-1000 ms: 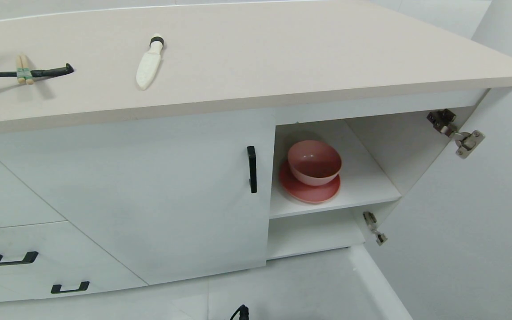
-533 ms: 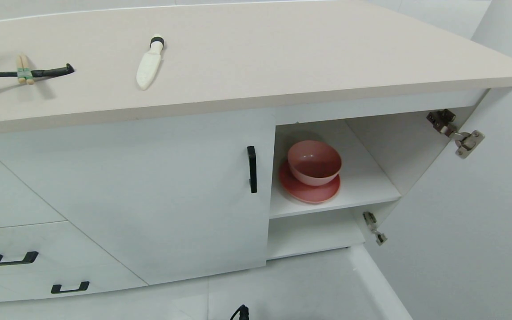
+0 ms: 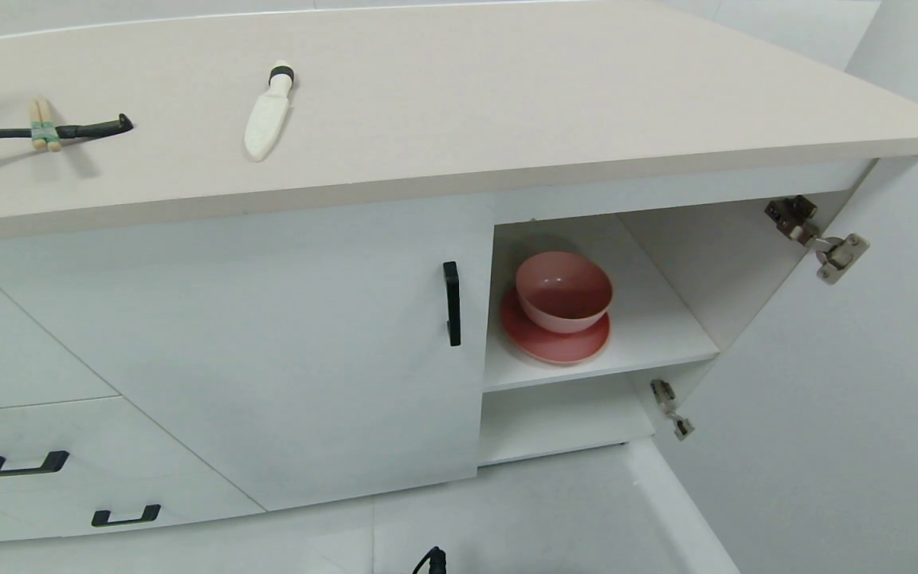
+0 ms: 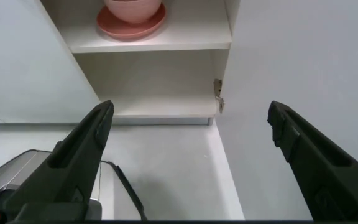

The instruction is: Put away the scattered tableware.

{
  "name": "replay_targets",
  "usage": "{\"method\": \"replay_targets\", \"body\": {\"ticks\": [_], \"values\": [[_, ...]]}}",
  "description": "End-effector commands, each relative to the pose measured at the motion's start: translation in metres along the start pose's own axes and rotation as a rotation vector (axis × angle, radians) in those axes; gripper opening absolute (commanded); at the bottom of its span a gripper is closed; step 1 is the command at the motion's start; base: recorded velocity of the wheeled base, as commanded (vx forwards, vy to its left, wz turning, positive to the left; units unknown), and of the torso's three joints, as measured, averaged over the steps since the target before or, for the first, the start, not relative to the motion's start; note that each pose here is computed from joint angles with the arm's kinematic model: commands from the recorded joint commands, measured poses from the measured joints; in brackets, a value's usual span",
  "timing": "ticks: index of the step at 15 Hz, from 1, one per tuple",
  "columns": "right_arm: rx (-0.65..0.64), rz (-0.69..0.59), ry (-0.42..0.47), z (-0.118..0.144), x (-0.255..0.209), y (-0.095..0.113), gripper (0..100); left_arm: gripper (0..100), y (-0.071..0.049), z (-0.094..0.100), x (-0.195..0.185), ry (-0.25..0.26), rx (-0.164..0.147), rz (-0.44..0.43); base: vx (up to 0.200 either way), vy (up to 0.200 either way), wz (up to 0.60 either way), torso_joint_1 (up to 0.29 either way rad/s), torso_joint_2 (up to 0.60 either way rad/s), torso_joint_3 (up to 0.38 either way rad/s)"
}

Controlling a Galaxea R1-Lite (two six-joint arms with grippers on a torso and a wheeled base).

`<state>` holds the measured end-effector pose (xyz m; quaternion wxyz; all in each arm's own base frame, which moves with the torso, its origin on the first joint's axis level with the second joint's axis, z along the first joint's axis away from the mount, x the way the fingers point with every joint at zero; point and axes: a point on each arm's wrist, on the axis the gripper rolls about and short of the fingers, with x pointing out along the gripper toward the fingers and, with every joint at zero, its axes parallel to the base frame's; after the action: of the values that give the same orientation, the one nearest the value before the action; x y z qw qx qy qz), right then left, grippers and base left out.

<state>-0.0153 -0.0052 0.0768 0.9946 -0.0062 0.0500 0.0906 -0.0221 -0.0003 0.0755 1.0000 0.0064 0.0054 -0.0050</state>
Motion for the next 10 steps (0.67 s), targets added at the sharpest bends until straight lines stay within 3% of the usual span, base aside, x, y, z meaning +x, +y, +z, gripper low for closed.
{"method": "replay_targets", "body": {"ticks": [1, 10], "values": [[-0.002, -0.028, 0.007, 0.0002, 0.0004, 0.0005, 100, 100, 0.0, -0.0003, -0.0007, -0.008, 0.0, 0.001, 0.0, 0.0, 0.0, 0.0, 0.0, 0.0], [-0.028, -0.237, 0.009, 0.0001, 0.0005, 0.0053, 100, 100, 0.0, -0.0002, -0.0007, -0.009, 0.001, -0.001, 0.0, 0.0, 0.0, 0.0, 0.0, 0.0]]}}
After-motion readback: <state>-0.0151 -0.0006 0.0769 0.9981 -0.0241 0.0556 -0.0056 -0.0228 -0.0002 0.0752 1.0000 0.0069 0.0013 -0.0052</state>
